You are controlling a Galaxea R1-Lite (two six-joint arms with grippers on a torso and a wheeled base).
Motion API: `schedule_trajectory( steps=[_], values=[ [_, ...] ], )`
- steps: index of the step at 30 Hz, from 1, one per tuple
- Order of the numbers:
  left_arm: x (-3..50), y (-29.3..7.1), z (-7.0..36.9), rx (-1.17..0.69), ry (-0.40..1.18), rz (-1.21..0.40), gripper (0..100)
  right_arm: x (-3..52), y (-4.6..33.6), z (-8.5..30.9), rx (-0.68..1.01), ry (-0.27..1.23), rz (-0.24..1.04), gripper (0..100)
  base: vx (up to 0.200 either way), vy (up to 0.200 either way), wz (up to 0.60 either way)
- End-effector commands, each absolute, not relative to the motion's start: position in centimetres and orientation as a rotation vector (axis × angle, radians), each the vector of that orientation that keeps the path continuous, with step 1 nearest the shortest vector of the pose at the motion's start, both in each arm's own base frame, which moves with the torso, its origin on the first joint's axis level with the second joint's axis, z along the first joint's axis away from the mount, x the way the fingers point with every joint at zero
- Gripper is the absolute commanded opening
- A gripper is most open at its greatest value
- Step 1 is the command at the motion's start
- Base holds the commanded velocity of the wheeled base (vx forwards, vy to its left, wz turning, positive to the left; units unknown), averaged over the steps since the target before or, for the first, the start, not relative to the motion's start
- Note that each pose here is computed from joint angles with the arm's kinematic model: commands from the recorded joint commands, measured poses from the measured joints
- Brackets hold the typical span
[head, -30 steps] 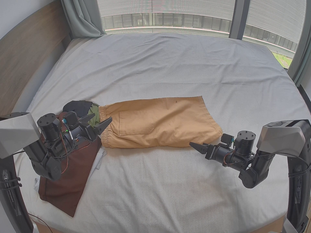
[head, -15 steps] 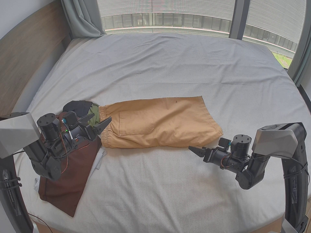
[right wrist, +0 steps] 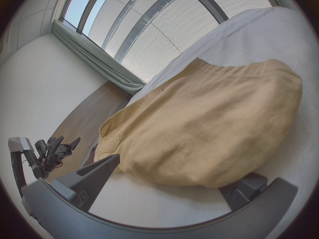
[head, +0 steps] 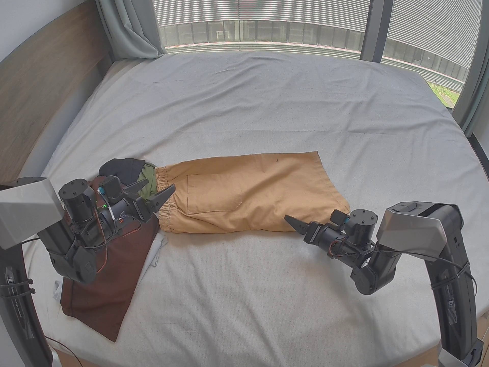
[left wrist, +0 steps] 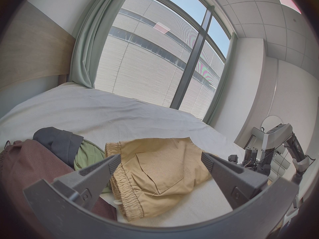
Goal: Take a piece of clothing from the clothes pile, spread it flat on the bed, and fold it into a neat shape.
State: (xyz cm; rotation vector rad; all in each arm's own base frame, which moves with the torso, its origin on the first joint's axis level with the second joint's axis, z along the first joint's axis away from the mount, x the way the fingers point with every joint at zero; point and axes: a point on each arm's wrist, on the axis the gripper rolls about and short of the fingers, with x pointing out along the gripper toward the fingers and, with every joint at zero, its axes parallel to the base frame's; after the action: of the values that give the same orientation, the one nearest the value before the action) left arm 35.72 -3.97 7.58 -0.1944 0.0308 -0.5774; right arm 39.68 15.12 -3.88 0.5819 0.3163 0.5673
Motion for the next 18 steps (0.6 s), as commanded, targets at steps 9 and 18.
schedule_trajectory(
  steps=[9, 18],
  values=[
    [35.9, -3.9, 7.4, -0.197, 0.033, -0.576, 100, 40.7, 17.0, -4.6, 0.608, 0.273, 0.576, 100, 0.000, 0.000, 0.00],
    [35.9, -4.0, 7.4, -0.197, 0.033, -0.577, 100, 40.5, 17.4, -4.5, 0.612, 0.275, 0.585, 100, 0.000, 0.000, 0.00]
  ],
)
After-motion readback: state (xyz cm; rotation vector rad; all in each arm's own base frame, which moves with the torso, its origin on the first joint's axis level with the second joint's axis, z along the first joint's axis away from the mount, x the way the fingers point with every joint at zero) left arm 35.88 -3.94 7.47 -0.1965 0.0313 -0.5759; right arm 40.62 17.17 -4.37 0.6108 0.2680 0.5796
